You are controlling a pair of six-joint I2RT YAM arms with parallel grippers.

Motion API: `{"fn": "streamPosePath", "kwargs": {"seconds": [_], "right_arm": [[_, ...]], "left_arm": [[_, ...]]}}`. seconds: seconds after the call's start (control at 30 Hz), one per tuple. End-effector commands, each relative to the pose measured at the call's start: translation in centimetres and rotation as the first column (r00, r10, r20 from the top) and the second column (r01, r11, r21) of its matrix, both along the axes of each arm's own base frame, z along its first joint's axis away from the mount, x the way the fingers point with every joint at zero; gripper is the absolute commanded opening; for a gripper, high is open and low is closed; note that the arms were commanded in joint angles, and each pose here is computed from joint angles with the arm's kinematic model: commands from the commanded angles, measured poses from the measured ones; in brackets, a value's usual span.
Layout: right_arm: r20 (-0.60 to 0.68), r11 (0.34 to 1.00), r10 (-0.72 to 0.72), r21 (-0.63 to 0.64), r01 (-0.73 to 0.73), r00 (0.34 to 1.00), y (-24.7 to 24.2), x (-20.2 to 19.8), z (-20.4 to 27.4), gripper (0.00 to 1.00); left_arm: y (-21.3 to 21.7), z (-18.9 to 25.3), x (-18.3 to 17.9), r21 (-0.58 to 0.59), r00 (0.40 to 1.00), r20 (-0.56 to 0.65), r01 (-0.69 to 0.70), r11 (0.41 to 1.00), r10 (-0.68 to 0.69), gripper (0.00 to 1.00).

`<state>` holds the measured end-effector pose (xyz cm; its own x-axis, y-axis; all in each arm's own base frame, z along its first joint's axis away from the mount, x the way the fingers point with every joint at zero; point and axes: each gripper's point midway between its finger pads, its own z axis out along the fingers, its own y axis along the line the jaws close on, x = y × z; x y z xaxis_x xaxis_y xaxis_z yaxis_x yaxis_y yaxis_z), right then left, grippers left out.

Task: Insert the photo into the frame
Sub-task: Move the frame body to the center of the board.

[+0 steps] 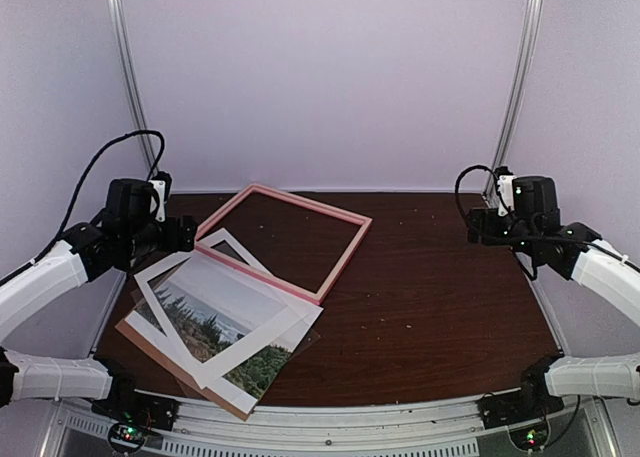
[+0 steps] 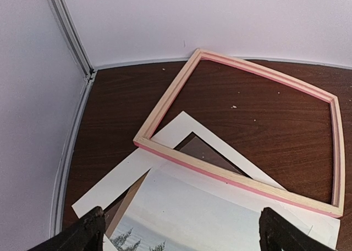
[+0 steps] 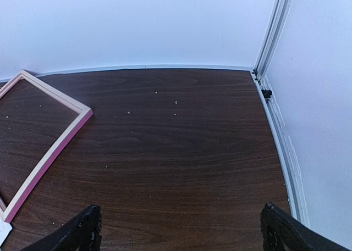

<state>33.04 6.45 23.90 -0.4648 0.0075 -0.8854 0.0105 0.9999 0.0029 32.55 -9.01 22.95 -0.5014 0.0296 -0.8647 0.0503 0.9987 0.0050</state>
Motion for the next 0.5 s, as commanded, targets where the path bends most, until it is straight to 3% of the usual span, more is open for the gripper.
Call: {"fn": "streamPosePath", "kwargs": {"seconds": [0.0, 0.47], "right_arm": [[0.031, 1.0, 0.015, 0.003, -0.015, 0.999, 0.3, 0.1, 0.5, 1.0], [-0.05, 0.995, 0.099, 0.019, -0.098, 0.994, 2.8, 1.1, -1.4, 1.0]], "left_arm": [[-0.1, 0.8, 0.9, -0.043, 0.999, 0.037, -0.021, 0.999, 0.023, 0.98], [-1.0, -3.3, 3.6, -0.033, 0.991, -0.107, -0.081, 0.996, 0.077, 0.98]]}}
